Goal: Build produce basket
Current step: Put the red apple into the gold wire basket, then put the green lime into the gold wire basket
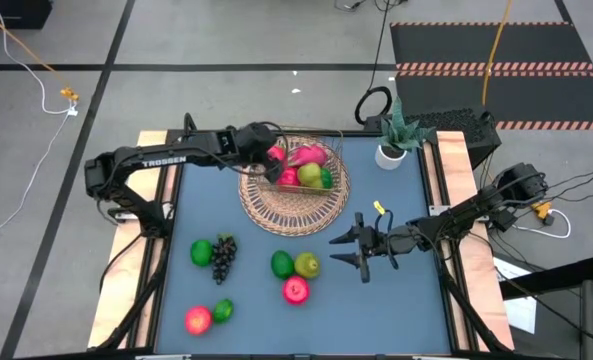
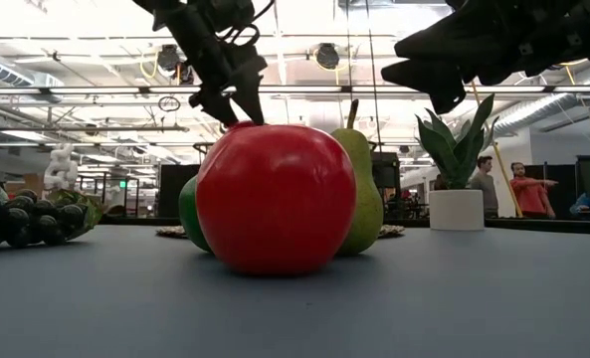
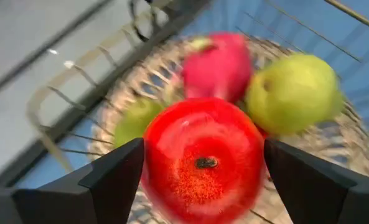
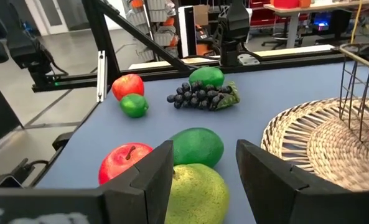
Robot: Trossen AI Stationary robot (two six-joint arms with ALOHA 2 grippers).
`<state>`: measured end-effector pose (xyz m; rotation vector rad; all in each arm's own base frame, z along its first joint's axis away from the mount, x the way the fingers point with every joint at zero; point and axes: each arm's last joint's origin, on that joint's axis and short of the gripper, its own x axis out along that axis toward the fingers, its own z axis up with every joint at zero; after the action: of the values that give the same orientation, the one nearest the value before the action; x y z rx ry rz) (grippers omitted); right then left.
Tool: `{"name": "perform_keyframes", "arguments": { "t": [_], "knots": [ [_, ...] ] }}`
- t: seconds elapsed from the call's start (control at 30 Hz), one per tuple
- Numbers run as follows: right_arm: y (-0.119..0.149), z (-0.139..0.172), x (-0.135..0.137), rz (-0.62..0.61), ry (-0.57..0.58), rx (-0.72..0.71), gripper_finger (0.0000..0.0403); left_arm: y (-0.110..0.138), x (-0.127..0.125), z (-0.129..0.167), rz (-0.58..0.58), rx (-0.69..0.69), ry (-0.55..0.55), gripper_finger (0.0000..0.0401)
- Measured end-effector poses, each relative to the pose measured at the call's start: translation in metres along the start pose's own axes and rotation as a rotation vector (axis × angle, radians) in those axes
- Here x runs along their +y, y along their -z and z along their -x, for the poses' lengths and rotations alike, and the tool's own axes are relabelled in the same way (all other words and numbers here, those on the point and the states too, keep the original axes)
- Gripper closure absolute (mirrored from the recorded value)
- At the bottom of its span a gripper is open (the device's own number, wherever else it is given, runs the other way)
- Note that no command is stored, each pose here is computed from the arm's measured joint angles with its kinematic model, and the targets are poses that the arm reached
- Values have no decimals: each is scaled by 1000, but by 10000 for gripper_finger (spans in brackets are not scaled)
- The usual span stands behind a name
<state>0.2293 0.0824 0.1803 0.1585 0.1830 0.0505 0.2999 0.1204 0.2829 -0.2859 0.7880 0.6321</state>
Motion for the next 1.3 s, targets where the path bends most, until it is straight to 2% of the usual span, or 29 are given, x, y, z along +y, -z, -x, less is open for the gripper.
{"name": "perform_keyframes", "arguments": {
  "t": [0.27, 0.43, 0.57, 0.63, 0.73, 0.83, 0.97, 1.03, 1.13, 1.3],
  "knots": [
    [0, 0, 0, 8, 0, 2, 234, -1, -3, 0, -17, -8, 35, 51],
    [0, 0, 0, 8, -1, 2, 234, -1, -4, 0, 63, -9, 51, 50],
    [0, 0, 1, 21, -26, 7, 234, -2, -11, 3, 185, 0, 163, 49],
    [0, 0, 1, 43, -28, 8, 234, -3, -15, 10, 209, 5, 237, 50],
    [0, 0, 2, 65, -72, 12, 234, -4, -24, 21, 180, -12, 339, 50],
    [-2, 1, 8, 55, -162, -4, 234, 0, -39, 35, 89, -29, 393, 50],
    [-4, 5, 21, 88, -251, -38, 234, 14, -62, 48, -21, -9, 388, 50],
    [-7, 4, 27, 113, -256, -24, 234, 21, -76, 54, -24, -6, 375, 50],
    [-11, 2, 36, 143, -203, 7, 234, 32, -98, 65, 0, 2, 398, 50],
    [-15, 4, 49, 219, -171, 7, 234, 54, -130, 85, -62, -34, 396, 50]
  ]
}}
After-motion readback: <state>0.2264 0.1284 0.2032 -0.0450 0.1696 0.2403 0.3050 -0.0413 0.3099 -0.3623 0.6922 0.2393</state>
